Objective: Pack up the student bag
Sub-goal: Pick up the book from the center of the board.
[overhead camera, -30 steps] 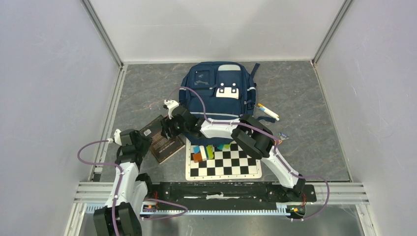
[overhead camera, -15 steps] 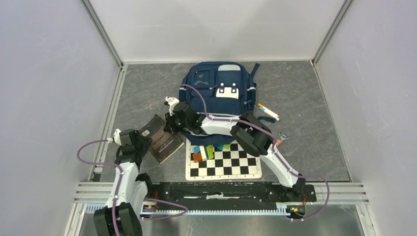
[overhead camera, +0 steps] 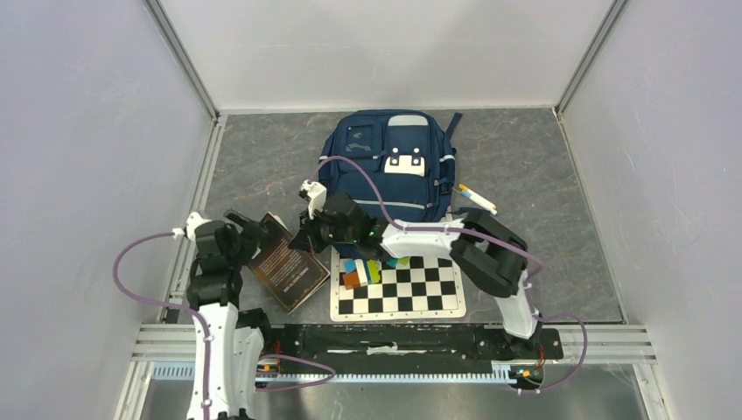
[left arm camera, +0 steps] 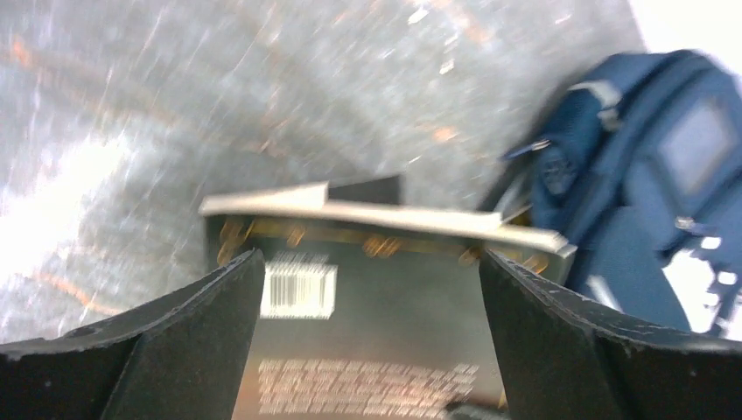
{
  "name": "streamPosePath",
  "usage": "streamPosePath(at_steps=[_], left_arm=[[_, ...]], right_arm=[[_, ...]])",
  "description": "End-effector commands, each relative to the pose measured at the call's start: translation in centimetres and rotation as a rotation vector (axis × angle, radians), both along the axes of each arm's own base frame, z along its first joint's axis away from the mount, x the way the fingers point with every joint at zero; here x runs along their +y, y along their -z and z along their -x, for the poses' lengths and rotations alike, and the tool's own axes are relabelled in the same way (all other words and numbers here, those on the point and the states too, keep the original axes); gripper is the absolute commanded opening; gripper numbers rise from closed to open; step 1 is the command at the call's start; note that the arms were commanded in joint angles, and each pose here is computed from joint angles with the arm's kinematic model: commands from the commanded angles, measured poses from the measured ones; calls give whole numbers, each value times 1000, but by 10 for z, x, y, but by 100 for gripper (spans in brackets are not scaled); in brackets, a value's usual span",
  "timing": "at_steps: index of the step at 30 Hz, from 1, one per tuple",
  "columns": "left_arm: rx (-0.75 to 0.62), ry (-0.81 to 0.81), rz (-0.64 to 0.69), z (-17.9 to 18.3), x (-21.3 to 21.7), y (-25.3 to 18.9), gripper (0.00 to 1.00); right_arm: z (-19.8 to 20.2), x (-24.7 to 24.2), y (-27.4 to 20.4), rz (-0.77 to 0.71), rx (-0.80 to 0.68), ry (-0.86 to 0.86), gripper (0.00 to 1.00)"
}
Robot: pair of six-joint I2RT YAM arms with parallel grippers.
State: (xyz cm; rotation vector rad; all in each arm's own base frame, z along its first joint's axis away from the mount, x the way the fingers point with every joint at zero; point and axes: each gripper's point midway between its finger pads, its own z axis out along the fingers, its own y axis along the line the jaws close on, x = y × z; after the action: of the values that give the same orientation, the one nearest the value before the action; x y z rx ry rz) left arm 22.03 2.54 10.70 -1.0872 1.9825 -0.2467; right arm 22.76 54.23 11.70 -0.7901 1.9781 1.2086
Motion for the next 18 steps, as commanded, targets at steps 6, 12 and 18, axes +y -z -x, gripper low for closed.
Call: streamPosePath(at_steps=[6,12,18], left_arm=[[-462,265,-212,-11,-25,-163,100],[-667,529,-173,-6,-74,-225,100],[-802,776,-8,2,-119,-247,100]], right_arm=[[-19,-58,-174,-352,-244,169,0],[-48,-118,-226,-350,-400,317,0],[-44,-166,-258,-401,-465,375,0]])
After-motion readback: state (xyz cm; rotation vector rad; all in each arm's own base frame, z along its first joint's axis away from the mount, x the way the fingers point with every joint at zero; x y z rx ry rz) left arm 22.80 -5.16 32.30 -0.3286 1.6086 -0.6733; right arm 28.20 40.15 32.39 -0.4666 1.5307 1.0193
